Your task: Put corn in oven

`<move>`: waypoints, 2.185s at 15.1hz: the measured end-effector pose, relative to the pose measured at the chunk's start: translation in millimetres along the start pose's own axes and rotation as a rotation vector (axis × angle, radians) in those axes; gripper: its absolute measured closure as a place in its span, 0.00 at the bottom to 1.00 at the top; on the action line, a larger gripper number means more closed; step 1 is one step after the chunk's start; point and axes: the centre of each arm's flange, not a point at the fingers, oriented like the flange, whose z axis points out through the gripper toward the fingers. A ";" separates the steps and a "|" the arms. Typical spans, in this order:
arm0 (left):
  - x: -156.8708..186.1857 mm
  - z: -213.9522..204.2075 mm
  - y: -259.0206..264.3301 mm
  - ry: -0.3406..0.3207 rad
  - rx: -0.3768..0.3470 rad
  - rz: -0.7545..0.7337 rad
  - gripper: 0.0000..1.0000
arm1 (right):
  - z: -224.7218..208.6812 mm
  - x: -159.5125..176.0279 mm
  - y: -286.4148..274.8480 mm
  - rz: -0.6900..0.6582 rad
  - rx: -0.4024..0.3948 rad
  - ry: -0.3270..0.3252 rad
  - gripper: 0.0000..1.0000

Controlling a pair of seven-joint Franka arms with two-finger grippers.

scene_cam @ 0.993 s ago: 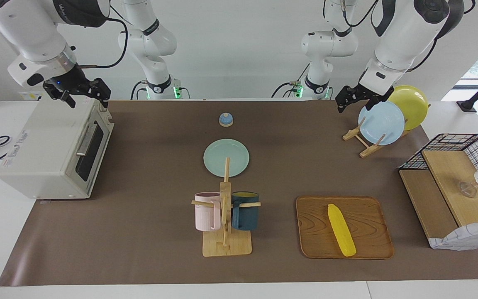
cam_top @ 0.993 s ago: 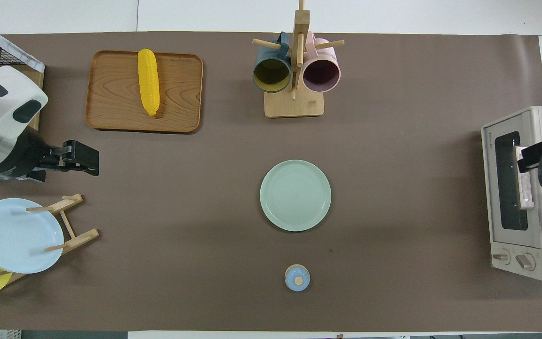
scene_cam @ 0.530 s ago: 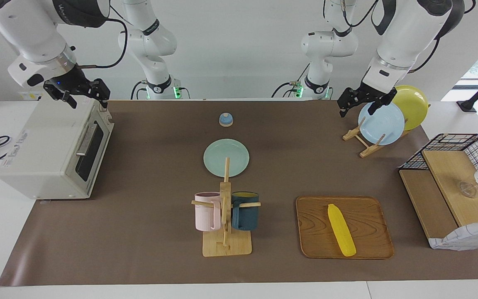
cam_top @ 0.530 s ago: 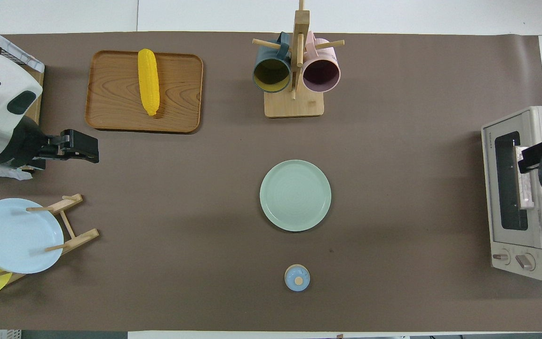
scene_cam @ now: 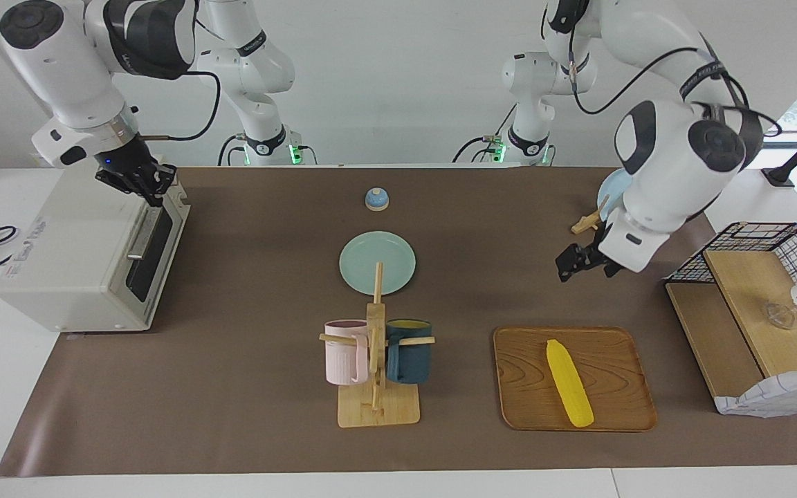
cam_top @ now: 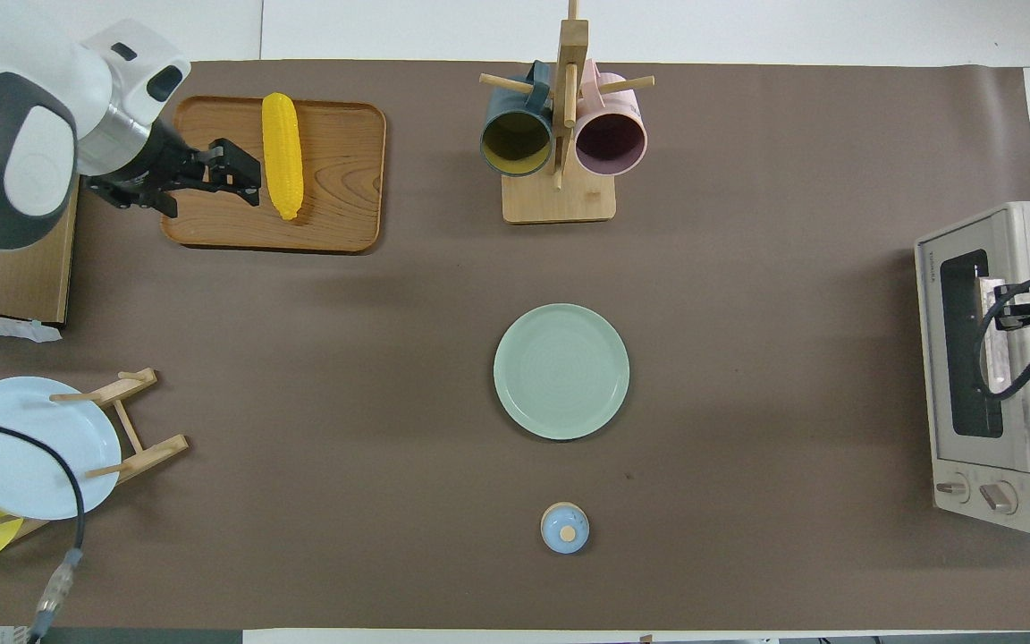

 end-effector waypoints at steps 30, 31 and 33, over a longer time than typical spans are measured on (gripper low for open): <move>96.3 148.2 6.5 0.138 0.038 0.101 0.47 | 94.9 -1.1 1.4 -0.039 0.019 -0.010 0.99; 96.3 145.5 6.8 0.141 0.038 0.101 0.48 | 100.7 1.7 -9.5 -0.038 0.022 0.000 0.99; 94.3 130.8 8.7 0.148 0.026 0.097 0.48 | 117.8 6.1 -35.2 -0.028 0.029 -0.010 0.99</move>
